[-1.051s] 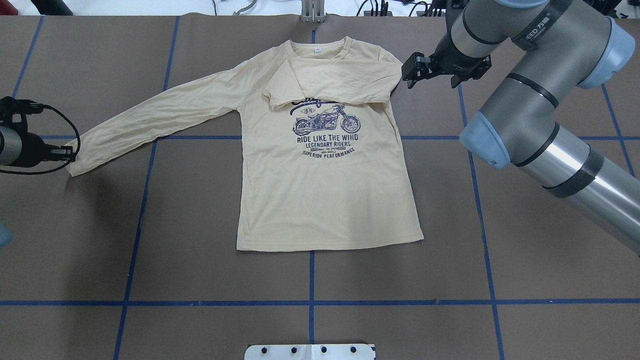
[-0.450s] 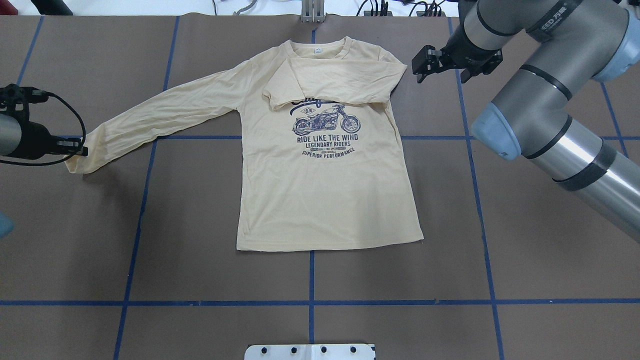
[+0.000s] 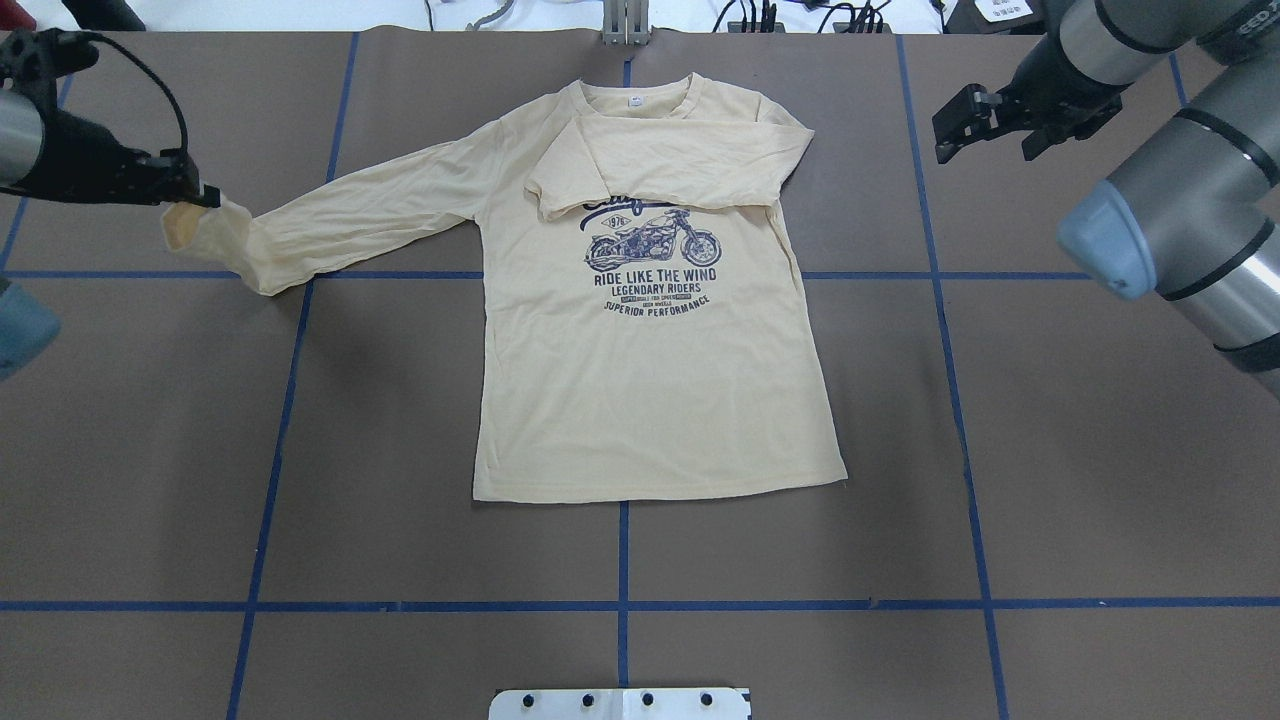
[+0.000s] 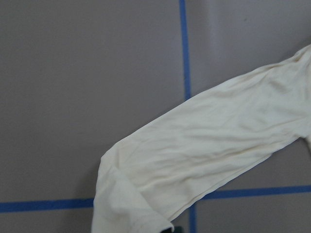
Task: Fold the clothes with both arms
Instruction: 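Lift the second sleeve with the left gripper and carry it over the chest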
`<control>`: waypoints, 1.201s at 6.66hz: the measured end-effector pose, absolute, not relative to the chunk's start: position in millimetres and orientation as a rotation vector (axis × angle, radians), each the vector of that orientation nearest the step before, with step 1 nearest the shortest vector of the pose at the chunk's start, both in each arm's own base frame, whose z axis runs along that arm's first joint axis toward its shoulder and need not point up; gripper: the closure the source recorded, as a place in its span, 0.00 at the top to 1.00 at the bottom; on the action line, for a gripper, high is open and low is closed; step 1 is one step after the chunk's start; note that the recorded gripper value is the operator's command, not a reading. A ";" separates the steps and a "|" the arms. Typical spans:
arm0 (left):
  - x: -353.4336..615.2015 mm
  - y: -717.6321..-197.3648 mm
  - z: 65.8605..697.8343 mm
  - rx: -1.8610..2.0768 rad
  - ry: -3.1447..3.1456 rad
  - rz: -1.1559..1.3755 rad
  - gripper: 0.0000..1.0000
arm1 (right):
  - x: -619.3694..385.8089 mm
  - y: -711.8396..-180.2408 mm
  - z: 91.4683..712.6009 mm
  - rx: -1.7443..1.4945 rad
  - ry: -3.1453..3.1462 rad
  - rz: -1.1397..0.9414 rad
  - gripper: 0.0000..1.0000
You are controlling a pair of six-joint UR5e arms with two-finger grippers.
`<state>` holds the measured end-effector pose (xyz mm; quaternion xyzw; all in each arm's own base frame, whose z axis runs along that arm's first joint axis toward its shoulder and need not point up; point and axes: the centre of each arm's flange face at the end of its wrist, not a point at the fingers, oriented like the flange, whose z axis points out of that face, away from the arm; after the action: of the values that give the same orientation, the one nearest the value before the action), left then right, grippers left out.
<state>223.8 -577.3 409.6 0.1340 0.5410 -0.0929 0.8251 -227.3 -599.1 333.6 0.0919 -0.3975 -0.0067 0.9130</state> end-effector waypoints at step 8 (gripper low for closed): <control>373.7 -685.1 54.0 0.101 1.466 -0.435 0.00 | -118.8 -560.3 465.4 0.124 -0.763 -0.067 1.00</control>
<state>373.7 -685.1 54.0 0.0457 0.6634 -0.1970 0.7205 -118.8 -560.3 465.4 0.0603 -0.3718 -0.0329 0.9257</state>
